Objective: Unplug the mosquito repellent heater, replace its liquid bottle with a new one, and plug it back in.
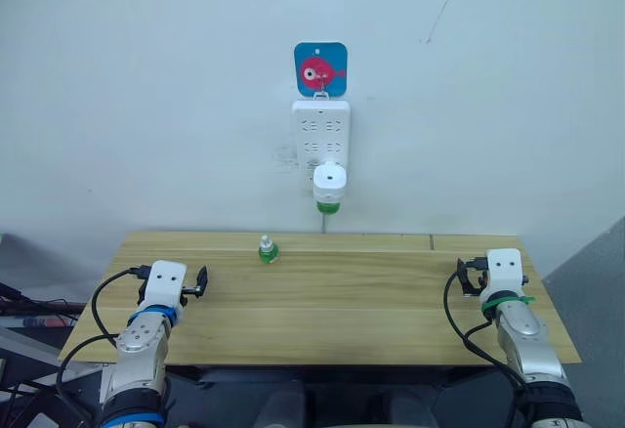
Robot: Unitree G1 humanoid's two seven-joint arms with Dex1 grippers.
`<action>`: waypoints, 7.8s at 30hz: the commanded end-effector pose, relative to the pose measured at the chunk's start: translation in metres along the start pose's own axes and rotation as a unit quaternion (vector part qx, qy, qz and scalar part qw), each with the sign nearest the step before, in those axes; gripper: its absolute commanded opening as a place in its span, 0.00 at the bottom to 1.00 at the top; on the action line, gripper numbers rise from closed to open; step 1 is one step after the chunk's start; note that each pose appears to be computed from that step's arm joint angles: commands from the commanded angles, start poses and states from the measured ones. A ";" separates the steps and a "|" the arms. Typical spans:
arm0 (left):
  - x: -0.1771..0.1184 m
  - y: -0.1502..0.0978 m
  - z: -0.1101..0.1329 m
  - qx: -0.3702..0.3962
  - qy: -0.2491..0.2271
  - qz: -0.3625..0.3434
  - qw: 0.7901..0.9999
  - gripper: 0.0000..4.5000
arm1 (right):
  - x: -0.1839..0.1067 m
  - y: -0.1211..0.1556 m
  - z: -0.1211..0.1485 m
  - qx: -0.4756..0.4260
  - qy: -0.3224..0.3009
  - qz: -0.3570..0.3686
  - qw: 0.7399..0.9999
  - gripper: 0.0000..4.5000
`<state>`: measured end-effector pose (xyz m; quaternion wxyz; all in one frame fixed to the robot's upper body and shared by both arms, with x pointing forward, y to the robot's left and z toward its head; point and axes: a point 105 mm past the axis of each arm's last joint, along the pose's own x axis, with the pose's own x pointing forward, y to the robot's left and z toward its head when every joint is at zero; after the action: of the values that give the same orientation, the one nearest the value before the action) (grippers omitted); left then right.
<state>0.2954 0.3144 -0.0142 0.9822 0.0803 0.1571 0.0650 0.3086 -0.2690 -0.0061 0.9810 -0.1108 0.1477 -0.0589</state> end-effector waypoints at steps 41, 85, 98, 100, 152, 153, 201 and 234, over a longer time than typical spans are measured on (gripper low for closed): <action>-0.059 -0.041 0.208 -0.049 -0.213 -0.285 0.933 1.00 | -0.063 0.074 0.202 0.026 -0.220 0.329 0.918 1.00; -0.014 -0.180 0.295 0.112 -0.279 -0.564 0.769 0.65 | -0.126 0.129 0.272 -0.018 -0.262 0.437 0.860 1.00; -0.026 -0.185 0.292 0.107 -0.276 -0.586 0.754 0.46 | -0.124 0.118 0.251 -0.015 -0.239 0.386 0.891 1.00; -0.026 -0.185 0.294 0.096 -0.275 -0.585 0.757 0.32 | -0.126 0.122 0.251 -0.014 -0.240 0.382 0.892 1.00; -0.006 -0.157 0.279 0.046 -0.245 -0.465 0.849 0.73 | -0.108 0.116 0.262 0.060 -0.276 0.238 0.929 0.66; -0.007 -0.153 0.275 0.045 -0.241 -0.459 0.854 0.80 | -0.105 0.112 0.261 0.068 -0.274 0.232 0.931 0.66; -0.082 -0.260 0.263 0.024 -0.376 -0.519 0.767 0.67 | -0.102 0.108 0.260 0.542 -0.093 0.409 0.728 0.66; -0.092 -0.241 0.233 0.198 -0.347 -0.626 0.669 0.50 | -0.104 0.098 0.228 0.326 0.128 0.618 0.704 0.99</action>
<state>0.3123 0.0366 0.1821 0.7506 0.1573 -0.1496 -0.6240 0.2957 -0.1157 0.2047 0.7659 0.3416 0.2763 0.4694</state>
